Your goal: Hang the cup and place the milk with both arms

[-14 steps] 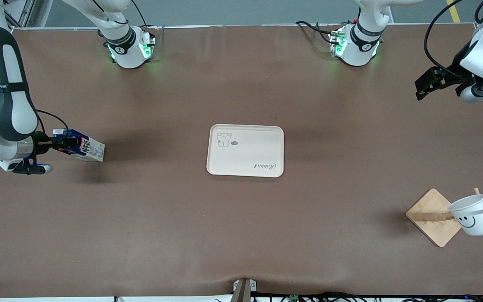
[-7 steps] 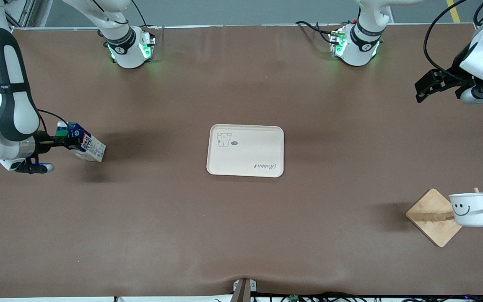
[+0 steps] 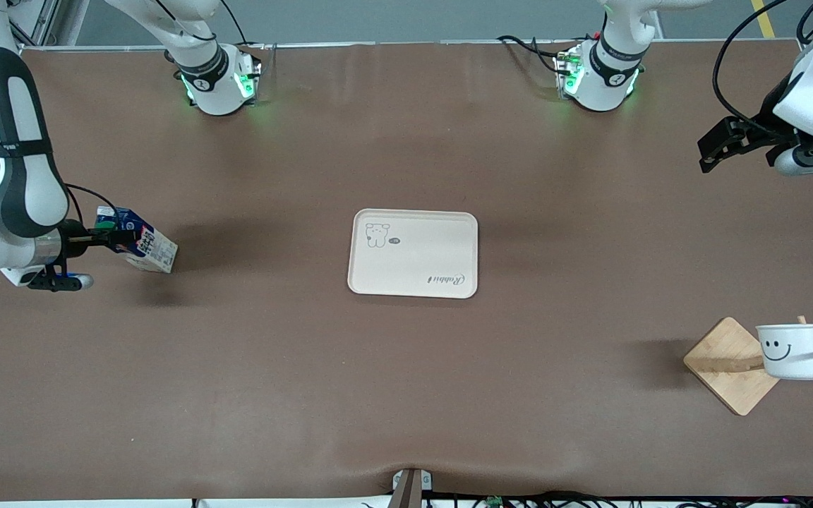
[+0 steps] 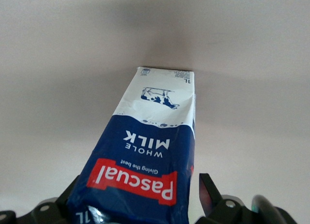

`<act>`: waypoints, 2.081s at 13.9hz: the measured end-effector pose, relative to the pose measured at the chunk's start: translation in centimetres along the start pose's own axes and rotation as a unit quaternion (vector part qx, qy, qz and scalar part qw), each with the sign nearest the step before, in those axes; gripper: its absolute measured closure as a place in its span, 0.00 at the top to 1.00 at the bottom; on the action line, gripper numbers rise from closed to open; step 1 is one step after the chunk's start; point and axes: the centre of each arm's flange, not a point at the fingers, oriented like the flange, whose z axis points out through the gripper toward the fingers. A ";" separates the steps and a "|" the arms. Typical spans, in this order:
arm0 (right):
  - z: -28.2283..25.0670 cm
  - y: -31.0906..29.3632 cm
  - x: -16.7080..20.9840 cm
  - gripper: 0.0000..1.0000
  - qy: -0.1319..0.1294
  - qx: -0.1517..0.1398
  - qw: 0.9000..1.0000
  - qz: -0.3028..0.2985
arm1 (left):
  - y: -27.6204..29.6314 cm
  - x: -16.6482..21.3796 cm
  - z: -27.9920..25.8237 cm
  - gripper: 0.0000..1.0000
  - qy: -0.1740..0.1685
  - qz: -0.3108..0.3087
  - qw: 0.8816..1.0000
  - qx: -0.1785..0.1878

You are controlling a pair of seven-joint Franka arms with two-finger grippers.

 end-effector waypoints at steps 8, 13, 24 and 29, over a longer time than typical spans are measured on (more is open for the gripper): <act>-7.0 -1.6 0.0 1.00 0.031 -0.002 0.999 -0.014 | 0.1 0.1 0.3 1.00 -0.003 0.001 1.000 0.000; -17.7 -5.8 -0.1 1.00 0.143 -0.018 0.988 -0.049 | 0.1 0.2 0.5 1.00 -0.002 0.001 1.000 0.000; -31.5 -10.4 -19.3 1.00 0.134 -0.035 0.988 -0.069 | 0.1 0.4 0.6 1.00 -0.001 0.001 1.000 0.000; -27.2 -15.6 -21.3 1.00 0.149 -0.127 0.976 -0.096 | 0.2 0.3 0.6 1.00 -0.001 0.002 1.000 0.000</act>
